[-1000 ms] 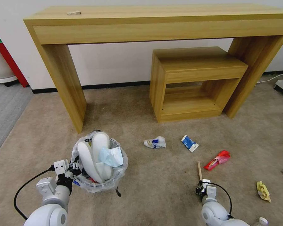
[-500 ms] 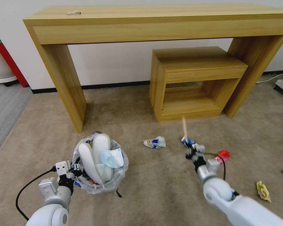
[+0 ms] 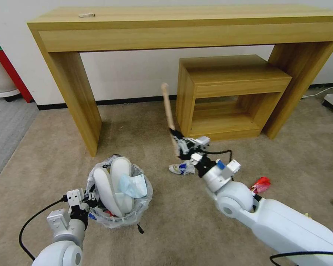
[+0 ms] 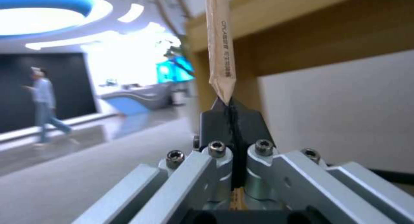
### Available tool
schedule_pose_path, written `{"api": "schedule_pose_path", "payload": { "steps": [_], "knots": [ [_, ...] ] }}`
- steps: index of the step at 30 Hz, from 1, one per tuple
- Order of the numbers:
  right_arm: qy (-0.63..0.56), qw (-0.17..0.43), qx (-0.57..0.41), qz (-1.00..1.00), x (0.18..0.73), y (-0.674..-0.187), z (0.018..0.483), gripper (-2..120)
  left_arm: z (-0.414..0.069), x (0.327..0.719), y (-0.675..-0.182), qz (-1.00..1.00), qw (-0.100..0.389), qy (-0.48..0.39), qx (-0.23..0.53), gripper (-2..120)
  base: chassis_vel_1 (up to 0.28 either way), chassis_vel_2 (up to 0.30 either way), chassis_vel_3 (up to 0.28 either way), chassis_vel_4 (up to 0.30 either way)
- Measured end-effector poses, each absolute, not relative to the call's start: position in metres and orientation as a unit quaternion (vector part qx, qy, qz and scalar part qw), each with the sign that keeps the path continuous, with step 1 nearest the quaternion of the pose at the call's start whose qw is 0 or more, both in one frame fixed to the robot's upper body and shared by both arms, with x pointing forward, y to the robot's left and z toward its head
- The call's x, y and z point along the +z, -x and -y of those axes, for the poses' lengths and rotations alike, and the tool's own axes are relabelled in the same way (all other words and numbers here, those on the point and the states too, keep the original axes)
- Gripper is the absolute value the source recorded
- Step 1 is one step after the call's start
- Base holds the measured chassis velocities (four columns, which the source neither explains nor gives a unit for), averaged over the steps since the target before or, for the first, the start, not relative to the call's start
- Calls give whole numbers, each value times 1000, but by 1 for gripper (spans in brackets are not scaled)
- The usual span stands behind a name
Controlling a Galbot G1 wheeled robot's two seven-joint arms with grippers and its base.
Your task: Pick up the trash bin and place the garbage on the floor into it.
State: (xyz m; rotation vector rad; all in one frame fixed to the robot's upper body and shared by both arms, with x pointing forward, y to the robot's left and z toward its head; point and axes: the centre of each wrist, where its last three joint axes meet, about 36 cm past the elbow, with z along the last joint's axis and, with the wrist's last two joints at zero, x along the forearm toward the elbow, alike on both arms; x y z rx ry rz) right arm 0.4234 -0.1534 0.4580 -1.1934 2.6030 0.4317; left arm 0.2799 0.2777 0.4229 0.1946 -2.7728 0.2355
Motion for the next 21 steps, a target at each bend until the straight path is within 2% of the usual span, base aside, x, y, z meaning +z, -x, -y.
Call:
{"api": "schedule_pose_path", "payload": {
  "steps": [10,21],
  "knots": [
    [485,108,158,-853,430,-416,112,0,-275,432,-277,980,169,-67,85,3,0,0,0,0],
    [510,91,142,-843,399,-412,95,0,-277,437,-276,980,164,-68,85,3,0,0,0,0]
  ]
}}
